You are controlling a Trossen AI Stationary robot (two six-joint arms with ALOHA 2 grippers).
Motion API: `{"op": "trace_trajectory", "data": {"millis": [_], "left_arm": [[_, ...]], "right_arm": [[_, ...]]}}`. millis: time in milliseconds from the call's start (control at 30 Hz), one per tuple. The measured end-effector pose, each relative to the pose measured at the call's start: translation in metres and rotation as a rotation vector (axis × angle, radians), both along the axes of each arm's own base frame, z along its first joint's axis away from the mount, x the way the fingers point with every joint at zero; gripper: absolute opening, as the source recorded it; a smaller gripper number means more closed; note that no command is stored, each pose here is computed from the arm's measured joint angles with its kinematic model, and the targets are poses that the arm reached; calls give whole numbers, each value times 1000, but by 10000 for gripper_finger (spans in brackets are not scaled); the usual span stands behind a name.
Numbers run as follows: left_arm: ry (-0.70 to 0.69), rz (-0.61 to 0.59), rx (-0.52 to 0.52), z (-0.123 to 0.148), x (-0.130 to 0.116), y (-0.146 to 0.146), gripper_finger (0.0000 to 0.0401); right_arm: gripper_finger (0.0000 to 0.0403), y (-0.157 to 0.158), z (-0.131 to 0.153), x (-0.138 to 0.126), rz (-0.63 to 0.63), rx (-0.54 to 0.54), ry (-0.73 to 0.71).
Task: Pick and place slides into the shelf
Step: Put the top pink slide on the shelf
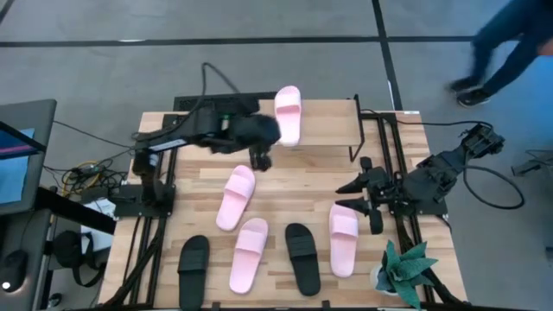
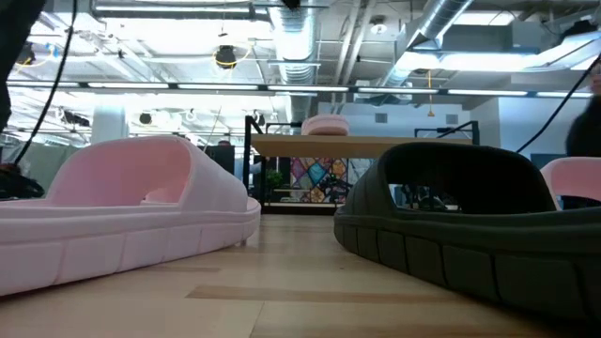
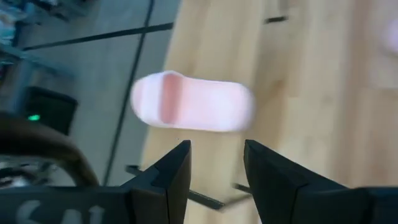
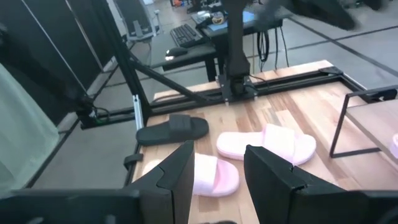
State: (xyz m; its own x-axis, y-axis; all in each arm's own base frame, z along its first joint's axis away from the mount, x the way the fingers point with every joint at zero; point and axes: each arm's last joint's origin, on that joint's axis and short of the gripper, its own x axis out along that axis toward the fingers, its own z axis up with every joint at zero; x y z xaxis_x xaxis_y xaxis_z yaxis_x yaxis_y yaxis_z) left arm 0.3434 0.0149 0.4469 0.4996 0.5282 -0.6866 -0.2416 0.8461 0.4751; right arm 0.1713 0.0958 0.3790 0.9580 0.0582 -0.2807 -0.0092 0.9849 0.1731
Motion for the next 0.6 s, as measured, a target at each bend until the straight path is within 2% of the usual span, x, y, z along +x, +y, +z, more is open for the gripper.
{"op": "trace_trajectory", "data": {"millis": [100,300,433,600], "left_arm": [[1,-43,-27,9,-20,-25,139],[-12,-135,-61,20,-50,-72,139],[-25,-181,-20,21,-62,-94,139],[-54,-186,9,21,-82,-110,139]], "right_arm": [[127,0,-2,0,0,-12,18],[127,2,-14,19,-35,-70,71],[127,2,-28,40,-58,-94,131],[127,3,-39,66,-78,-146,124]]}}
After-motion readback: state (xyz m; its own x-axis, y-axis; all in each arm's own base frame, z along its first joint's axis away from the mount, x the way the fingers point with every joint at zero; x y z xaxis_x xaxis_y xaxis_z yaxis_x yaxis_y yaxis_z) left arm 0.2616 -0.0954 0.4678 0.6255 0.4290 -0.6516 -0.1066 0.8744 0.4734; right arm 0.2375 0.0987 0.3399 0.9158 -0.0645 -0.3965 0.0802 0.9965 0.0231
